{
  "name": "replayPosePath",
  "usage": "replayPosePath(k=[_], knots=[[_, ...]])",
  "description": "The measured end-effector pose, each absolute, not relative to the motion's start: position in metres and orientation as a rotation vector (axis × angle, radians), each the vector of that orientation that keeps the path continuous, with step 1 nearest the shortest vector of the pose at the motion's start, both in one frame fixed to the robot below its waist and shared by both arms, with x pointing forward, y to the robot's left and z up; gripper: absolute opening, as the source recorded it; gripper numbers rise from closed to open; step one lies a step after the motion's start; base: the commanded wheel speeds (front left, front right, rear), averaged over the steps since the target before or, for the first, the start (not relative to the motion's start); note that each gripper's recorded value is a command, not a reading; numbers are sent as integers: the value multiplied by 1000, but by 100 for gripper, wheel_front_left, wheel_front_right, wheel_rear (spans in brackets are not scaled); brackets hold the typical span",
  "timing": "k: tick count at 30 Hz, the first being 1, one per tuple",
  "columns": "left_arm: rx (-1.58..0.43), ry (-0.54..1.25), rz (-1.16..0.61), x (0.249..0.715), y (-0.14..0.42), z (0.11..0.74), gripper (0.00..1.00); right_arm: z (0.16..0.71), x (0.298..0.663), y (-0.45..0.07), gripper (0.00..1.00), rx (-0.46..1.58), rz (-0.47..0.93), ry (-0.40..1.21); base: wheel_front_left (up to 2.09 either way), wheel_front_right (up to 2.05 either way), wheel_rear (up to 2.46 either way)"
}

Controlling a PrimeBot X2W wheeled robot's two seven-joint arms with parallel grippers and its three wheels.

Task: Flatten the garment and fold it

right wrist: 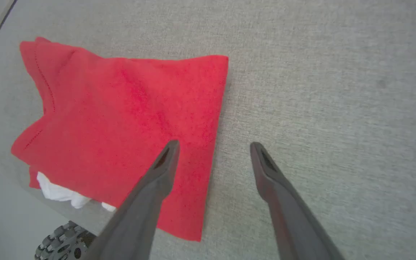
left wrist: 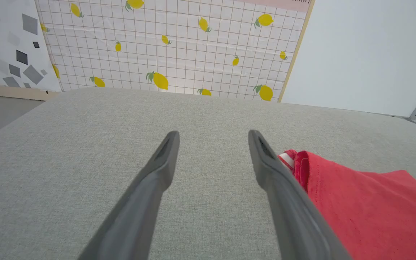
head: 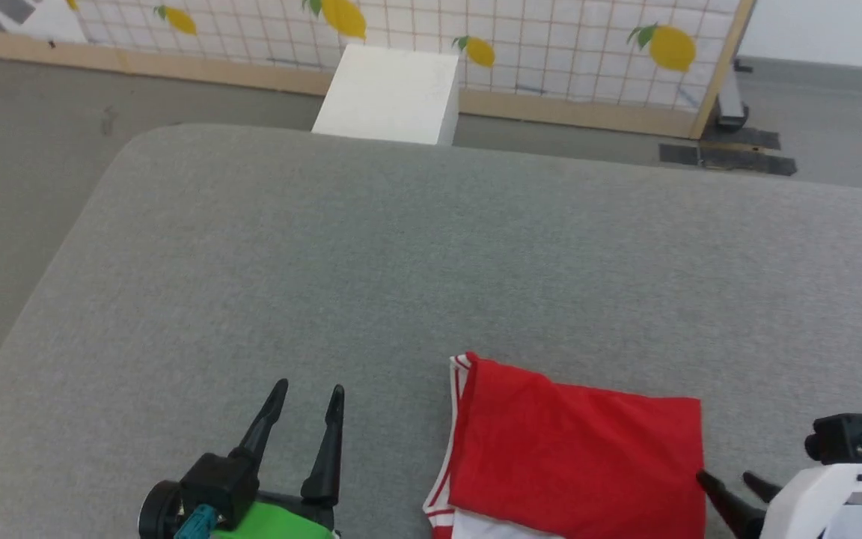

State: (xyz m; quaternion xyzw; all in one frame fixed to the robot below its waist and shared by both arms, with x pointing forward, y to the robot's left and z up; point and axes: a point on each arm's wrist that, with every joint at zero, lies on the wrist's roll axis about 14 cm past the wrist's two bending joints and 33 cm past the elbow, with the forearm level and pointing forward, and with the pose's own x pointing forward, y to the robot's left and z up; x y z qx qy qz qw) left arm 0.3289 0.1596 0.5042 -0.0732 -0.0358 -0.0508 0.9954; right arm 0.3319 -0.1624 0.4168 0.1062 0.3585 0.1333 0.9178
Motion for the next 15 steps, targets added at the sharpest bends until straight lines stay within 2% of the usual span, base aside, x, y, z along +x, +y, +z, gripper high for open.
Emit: replayPosePath(k=[7, 11, 13, 15], knots=[[-143, -49, -66, 330, 169, 498, 100, 382, 331, -124, 100, 285, 364, 945, 0, 0, 0], [-141, -35, -46, 328, 174, 493, 100, 370, 331, -109, 100, 265, 411, 1005, 0, 0, 0], [-141, -27, -40, 327, 176, 491, 100, 368, 334, -105, 0, 247, 428, 1006, 0, 0, 0], [-141, -19, -43, 328, 174, 489, 100, 368, 339, -104, 0, 215, 437, 986, 0, 0, 0]])
